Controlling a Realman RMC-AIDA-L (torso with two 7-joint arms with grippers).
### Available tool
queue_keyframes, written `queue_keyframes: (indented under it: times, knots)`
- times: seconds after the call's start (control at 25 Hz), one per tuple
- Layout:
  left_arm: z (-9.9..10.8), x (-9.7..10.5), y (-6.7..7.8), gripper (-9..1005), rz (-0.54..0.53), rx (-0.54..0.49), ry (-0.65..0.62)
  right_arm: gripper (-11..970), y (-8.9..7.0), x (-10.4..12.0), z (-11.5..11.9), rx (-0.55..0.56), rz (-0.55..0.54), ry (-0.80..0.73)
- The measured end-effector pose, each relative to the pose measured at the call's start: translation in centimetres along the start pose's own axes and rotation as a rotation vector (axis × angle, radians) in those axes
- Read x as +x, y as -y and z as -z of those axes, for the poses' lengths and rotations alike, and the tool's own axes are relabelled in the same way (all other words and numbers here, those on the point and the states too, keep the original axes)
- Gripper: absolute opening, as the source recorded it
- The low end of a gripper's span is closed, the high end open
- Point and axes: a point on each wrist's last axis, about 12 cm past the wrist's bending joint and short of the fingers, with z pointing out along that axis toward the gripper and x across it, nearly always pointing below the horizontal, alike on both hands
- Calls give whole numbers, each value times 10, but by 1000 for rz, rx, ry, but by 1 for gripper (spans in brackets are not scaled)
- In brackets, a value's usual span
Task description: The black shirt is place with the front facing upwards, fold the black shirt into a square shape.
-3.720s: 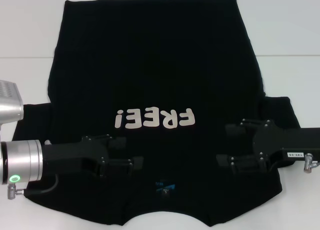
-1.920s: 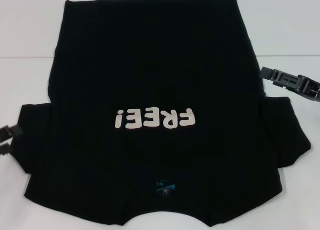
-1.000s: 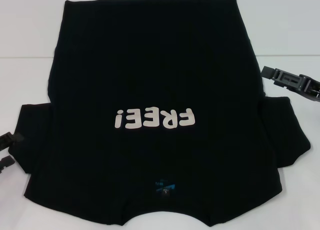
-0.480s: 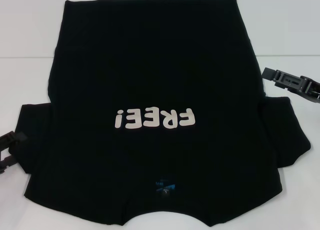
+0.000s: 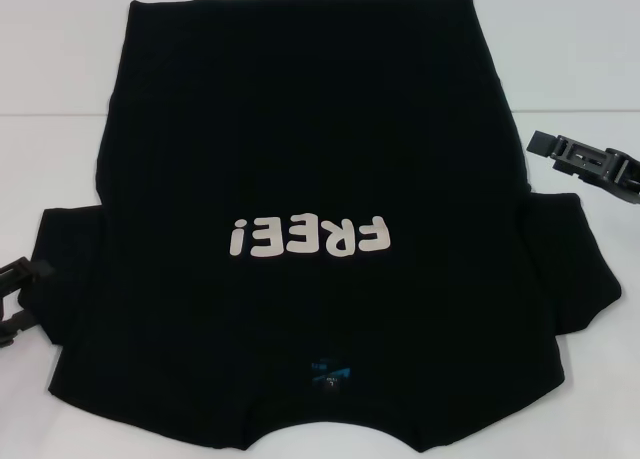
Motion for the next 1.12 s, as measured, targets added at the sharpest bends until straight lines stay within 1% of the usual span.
queue_keyframes:
  times: [0.56,0.96,1.12]
  knots:
    - [-2,1,-3,864,39,-15,8,865,2,1,4,7,-9,9]
    - [-9,0,3,842,27,-4,-6,860,2,2,5,3,-12,9]
    - [-15,-2,6,838,2,-25,-20,859,2,3,5,0,-12,7]
